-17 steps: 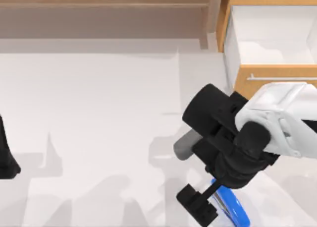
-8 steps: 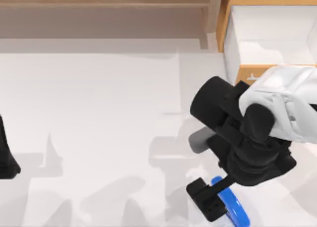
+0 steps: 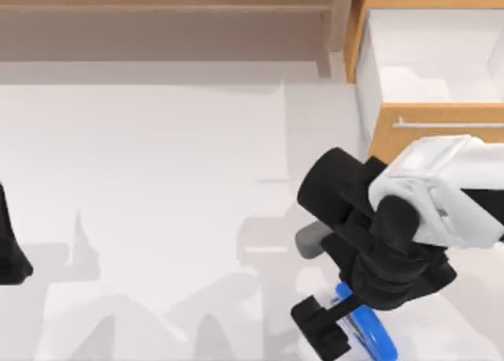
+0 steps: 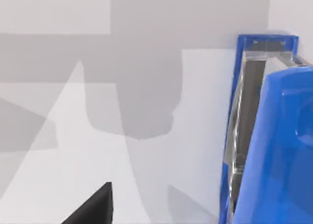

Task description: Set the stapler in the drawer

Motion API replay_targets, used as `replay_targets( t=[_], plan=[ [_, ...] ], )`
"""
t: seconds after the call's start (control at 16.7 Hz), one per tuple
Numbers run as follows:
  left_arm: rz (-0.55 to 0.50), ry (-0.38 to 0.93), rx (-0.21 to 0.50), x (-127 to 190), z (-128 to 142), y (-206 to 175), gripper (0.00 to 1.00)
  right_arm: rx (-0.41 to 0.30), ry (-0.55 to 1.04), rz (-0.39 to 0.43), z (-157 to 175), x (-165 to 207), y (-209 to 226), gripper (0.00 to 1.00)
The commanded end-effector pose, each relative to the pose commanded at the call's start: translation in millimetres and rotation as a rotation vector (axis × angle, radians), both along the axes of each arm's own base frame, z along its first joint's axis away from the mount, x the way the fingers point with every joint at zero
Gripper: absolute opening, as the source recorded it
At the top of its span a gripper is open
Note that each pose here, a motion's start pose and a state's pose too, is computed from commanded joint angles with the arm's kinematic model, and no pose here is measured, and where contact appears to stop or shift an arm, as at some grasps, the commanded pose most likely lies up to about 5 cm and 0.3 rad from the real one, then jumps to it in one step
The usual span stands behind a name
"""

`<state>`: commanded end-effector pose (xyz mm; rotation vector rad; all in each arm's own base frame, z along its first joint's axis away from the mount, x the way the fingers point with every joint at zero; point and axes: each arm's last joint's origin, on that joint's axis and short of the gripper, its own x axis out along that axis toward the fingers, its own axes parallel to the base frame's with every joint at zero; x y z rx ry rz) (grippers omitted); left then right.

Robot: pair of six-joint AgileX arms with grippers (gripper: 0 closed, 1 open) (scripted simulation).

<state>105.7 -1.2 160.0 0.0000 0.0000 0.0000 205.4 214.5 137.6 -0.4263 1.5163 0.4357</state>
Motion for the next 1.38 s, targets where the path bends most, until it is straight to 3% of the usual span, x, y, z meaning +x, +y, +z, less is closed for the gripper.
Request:
replay_targets(
  t=[0.24, 0.54, 1.32, 1.38],
  plan=[
    [0.000, 0.000, 0.000, 0.0, 0.0, 0.0, 1.00, 0.000, 0.000, 0.000, -26.2, -1.0, -1.3, 1.00],
    [0.000, 0.000, 0.000, 0.0, 0.0, 0.0, 1.00, 0.000, 0.000, 0.000, -29.3, -1.3, -1.6, 1.00],
    [0.000, 0.000, 0.000, 0.0, 0.0, 0.0, 1.00, 0.000, 0.000, 0.000, -29.3, -1.3, -1.6, 0.02],
    [0.000, 0.000, 0.000, 0.0, 0.0, 0.0, 1.00, 0.000, 0.000, 0.000, -29.3, -1.3, -1.6, 0.00]
  ],
)
